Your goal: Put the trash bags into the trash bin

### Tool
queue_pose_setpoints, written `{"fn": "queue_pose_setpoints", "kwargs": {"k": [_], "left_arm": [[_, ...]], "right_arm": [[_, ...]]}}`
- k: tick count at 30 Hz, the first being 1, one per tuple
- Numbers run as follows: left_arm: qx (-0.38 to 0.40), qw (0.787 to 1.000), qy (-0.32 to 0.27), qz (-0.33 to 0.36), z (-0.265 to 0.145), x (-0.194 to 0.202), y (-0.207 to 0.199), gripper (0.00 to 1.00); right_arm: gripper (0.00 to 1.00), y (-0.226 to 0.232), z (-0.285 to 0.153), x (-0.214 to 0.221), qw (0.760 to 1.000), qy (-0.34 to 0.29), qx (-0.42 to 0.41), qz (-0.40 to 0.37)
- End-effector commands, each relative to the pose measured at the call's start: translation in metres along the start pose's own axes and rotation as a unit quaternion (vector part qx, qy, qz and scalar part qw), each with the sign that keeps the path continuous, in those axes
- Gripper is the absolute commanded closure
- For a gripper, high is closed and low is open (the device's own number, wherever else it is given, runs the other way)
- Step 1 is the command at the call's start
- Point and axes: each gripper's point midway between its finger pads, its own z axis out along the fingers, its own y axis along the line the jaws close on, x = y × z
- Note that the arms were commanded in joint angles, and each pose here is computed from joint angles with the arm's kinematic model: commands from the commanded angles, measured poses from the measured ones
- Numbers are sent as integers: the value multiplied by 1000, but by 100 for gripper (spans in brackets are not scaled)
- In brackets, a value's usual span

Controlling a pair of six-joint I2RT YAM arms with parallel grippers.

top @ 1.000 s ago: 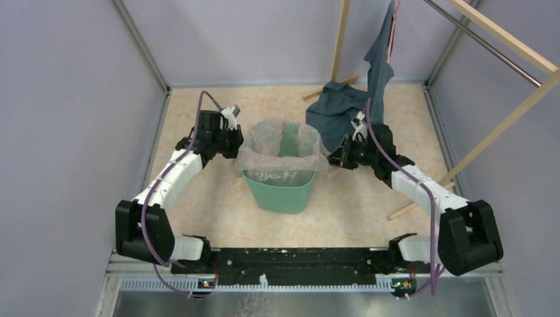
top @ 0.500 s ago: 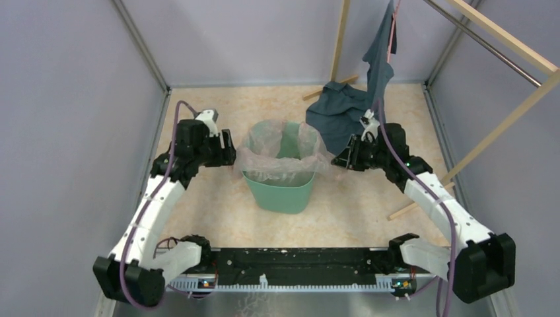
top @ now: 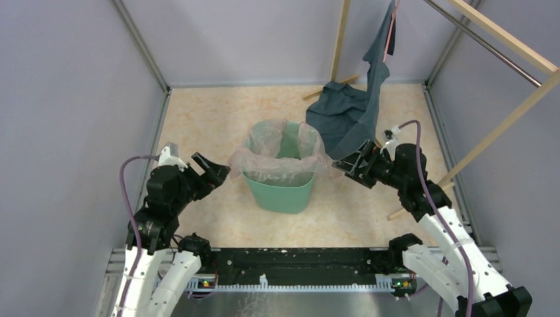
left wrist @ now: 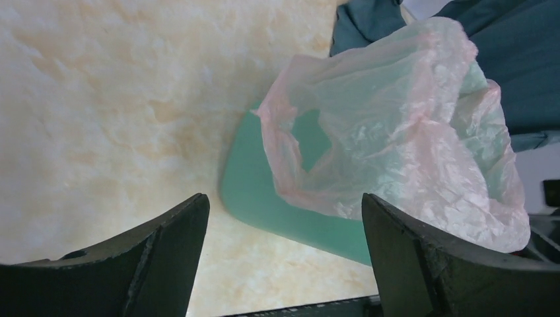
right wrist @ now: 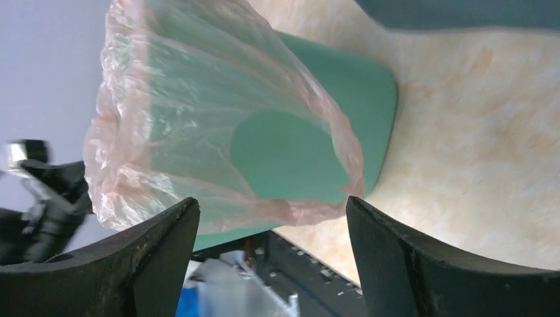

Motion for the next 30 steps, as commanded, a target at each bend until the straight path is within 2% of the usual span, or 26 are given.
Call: {"fn": "queue_pose_setpoints", "kwargs": {"k": [1, 4, 13, 17, 23, 30], "left_arm": [[20, 986, 30, -164, 18, 16, -12, 9], [14, 970, 49, -236, 30, 27, -10, 11], [-16, 932, 70, -356, 47, 47, 2, 22], [-12, 921, 67, -383, 43, 48, 2, 20], [-18, 916, 31, -399, 35, 38, 7, 16], [-3, 902, 76, -426, 58, 48, -3, 22]], "right_arm": [[16, 32, -3, -9, 981, -34, -87, 171], [15, 30, -2, -9, 971, -37, -87, 219], [16, 16, 13, 21, 955, 4, -32, 294], [16, 11, 14, 33, 955, 16, -12, 296], [18, -5, 20, 51, 951, 30, 12, 309], [22, -11, 33, 44, 942, 9, 10, 337]]}}
